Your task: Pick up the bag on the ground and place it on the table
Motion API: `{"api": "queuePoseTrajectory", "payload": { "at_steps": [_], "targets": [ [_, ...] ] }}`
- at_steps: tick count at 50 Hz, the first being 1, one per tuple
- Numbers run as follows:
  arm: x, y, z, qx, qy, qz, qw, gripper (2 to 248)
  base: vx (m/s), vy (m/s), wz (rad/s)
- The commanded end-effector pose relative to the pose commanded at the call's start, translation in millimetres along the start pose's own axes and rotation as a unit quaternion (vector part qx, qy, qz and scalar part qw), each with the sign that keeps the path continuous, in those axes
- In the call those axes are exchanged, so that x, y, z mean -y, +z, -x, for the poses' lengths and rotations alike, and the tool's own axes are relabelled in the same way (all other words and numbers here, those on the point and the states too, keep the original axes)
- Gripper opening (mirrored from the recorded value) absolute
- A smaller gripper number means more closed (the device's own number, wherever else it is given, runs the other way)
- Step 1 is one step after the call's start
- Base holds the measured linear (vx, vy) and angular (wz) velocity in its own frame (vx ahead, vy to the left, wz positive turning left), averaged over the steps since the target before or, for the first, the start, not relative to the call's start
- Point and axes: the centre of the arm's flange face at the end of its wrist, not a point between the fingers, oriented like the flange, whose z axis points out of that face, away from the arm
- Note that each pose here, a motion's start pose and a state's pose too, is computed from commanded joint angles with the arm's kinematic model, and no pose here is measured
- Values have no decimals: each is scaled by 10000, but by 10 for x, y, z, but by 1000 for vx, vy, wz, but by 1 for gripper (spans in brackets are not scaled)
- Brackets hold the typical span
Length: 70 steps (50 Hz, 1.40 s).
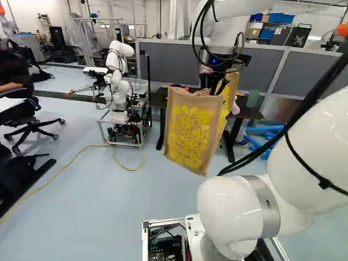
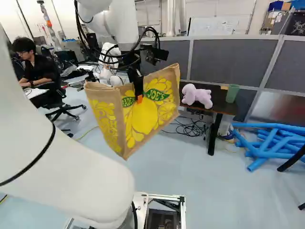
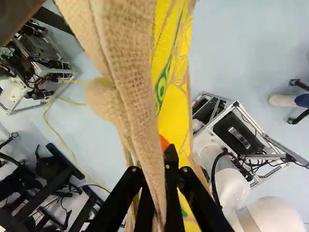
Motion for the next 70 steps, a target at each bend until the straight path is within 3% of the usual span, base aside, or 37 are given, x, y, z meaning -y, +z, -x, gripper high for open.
{"api": "queuePoseTrajectory", "payload": {
  "at_steps": [24, 57, 70],
  "targets": [
    [0, 0, 0, 0, 0, 0, 10000, 21, 212, -5, -40],
    [0, 0, 0, 0, 0, 0, 10000, 21, 211, -68, -140],
    [0, 0, 0, 0, 0, 0, 10000, 21, 45, -3, -11]
  ]
}}
